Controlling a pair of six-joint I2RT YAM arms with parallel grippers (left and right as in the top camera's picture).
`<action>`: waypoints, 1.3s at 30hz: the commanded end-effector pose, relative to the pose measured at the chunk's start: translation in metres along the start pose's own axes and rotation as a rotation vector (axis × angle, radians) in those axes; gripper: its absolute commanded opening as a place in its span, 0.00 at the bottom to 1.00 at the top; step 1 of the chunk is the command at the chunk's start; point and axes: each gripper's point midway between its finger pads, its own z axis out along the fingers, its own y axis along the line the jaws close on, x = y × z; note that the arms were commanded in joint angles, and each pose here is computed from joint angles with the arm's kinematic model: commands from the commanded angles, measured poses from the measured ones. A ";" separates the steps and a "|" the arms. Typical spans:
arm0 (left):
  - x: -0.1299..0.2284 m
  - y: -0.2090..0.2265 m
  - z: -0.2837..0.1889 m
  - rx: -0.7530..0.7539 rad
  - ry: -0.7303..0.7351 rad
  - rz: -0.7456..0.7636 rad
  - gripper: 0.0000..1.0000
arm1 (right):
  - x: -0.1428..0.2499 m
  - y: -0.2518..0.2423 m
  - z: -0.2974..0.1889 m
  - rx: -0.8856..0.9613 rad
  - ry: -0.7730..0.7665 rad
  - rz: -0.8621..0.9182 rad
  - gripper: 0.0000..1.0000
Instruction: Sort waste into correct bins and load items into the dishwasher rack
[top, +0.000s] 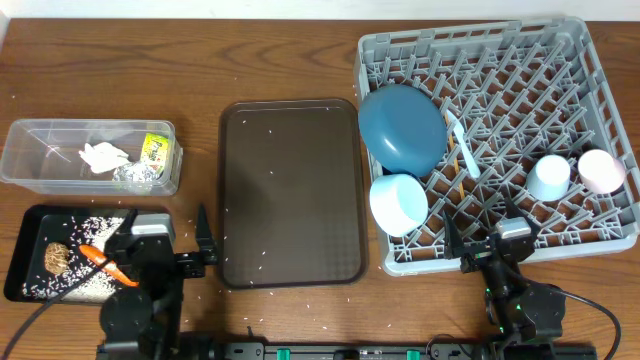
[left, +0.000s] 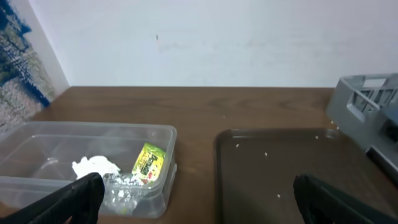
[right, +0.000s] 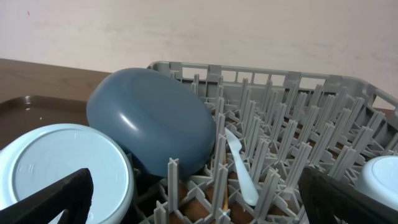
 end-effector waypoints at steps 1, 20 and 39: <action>0.011 0.000 0.003 -0.004 -0.038 0.026 0.98 | 0.001 -0.004 0.000 0.019 0.000 -0.006 0.99; 0.094 -0.008 0.039 0.027 0.037 0.028 0.98 | 0.001 -0.004 0.000 0.019 0.000 -0.006 0.99; 0.095 -0.008 0.042 0.026 0.018 0.028 0.98 | 0.001 -0.004 0.000 0.019 0.000 -0.006 0.99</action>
